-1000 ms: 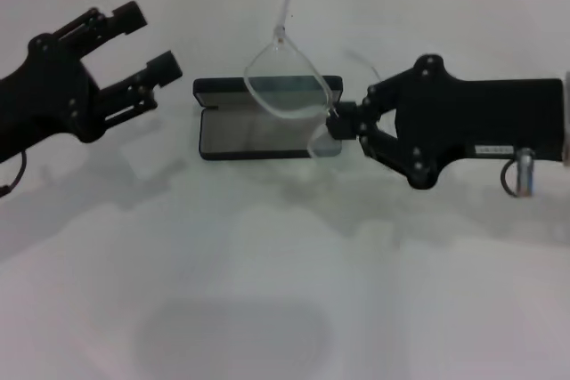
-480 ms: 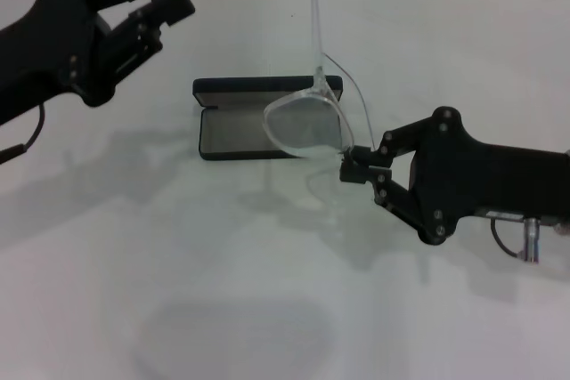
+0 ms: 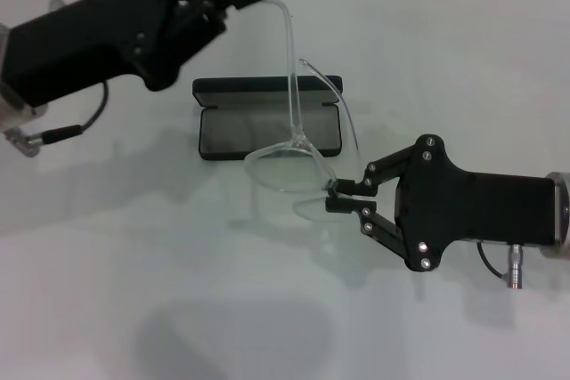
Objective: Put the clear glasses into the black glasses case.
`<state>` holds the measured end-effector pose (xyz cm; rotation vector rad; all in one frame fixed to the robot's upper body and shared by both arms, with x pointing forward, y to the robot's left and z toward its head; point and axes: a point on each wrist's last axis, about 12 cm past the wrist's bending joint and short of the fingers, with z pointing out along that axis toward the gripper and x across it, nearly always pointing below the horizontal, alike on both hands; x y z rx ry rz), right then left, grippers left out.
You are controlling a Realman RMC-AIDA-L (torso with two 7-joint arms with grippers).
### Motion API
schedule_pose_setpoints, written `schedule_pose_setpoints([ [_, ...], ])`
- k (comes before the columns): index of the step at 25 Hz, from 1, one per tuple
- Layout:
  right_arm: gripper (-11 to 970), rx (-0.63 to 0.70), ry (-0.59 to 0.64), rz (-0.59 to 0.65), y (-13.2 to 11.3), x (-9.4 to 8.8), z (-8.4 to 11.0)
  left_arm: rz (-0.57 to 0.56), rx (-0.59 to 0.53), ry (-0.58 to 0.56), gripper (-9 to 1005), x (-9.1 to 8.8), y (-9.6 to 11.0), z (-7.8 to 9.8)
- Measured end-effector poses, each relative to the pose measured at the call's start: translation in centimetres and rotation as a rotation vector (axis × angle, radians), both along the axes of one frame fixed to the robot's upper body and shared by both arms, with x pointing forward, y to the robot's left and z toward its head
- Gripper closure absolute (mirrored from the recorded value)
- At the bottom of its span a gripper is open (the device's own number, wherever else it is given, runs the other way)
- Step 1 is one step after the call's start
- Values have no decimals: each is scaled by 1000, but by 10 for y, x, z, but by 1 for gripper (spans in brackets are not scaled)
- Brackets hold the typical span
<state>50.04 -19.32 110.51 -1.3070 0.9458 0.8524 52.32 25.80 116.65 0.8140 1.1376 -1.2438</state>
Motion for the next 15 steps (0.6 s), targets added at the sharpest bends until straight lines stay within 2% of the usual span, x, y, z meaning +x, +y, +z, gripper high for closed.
schedule_pose_setpoints([
  [15, 906, 34, -20, 42, 6, 0, 7, -74, 62, 79, 940, -1, -17, -13],
])
